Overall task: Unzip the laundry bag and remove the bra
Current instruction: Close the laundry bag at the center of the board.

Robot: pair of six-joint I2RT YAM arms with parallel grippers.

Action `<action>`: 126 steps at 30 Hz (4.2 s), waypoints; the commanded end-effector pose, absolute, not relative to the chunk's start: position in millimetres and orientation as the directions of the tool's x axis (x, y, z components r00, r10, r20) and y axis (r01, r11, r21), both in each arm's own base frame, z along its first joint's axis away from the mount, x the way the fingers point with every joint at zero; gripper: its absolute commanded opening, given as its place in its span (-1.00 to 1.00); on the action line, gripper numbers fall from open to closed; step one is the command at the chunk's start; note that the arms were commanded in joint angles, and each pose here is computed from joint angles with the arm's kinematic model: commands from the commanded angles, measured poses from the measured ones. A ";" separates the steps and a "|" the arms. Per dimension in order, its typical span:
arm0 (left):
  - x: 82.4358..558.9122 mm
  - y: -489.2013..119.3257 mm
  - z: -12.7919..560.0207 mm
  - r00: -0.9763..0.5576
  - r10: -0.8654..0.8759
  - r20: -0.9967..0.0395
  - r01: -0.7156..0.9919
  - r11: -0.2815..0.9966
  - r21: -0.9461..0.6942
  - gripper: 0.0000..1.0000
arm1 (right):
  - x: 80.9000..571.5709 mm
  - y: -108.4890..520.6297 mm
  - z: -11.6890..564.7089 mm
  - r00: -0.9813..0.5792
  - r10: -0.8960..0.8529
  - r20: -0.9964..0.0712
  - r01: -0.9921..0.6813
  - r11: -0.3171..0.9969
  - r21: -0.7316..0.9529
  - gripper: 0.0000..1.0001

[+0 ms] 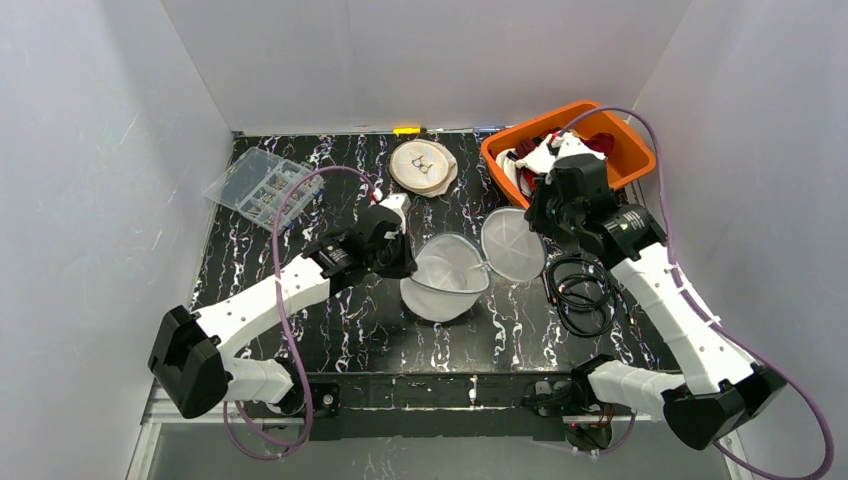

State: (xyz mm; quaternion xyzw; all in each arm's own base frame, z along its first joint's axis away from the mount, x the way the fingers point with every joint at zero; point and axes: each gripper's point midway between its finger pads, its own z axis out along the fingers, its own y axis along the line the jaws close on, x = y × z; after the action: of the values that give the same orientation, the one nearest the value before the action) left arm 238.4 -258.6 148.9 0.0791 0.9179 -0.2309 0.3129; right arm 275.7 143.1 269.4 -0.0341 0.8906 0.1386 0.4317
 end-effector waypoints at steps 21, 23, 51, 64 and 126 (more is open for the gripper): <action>230.0 -280.7 113.3 -0.842 -0.101 -0.530 0.232 0.819 -0.525 -1.00 | 258.4 222.3 258.8 -0.569 -0.156 -0.808 -0.245 0.969 -0.015 -0.97; 229.8 -278.2 115.7 -0.837 -0.099 -0.538 0.236 0.821 -0.519 -1.00 | 256.6 228.7 252.6 -0.572 -0.146 -0.807 -0.232 0.973 -0.012 -0.97; 219.7 -260.4 87.2 -0.856 -0.087 -0.510 0.193 0.861 -0.471 -1.00 | 221.8 338.9 162.9 -0.779 0.007 -0.627 -0.326 0.850 0.415 -0.97; 215.6 -238.0 82.9 -0.853 -0.107 -0.511 0.134 0.902 -0.411 -0.38 | 213.0 334.1 187.9 -0.750 -0.017 -0.661 -0.393 0.816 0.424 0.30; 207.0 -208.3 89.3 -0.818 -0.084 -0.569 0.145 0.927 -0.345 -0.20 | 220.9 336.2 144.7 -0.382 -0.378 -0.843 -0.847 0.509 0.155 0.24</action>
State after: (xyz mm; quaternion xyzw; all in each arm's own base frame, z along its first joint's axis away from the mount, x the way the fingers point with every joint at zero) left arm 206.5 -214.8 89.0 0.0152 0.9341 -0.2004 0.2951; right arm 216.5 324.7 121.4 -0.3844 0.7987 0.2846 0.3651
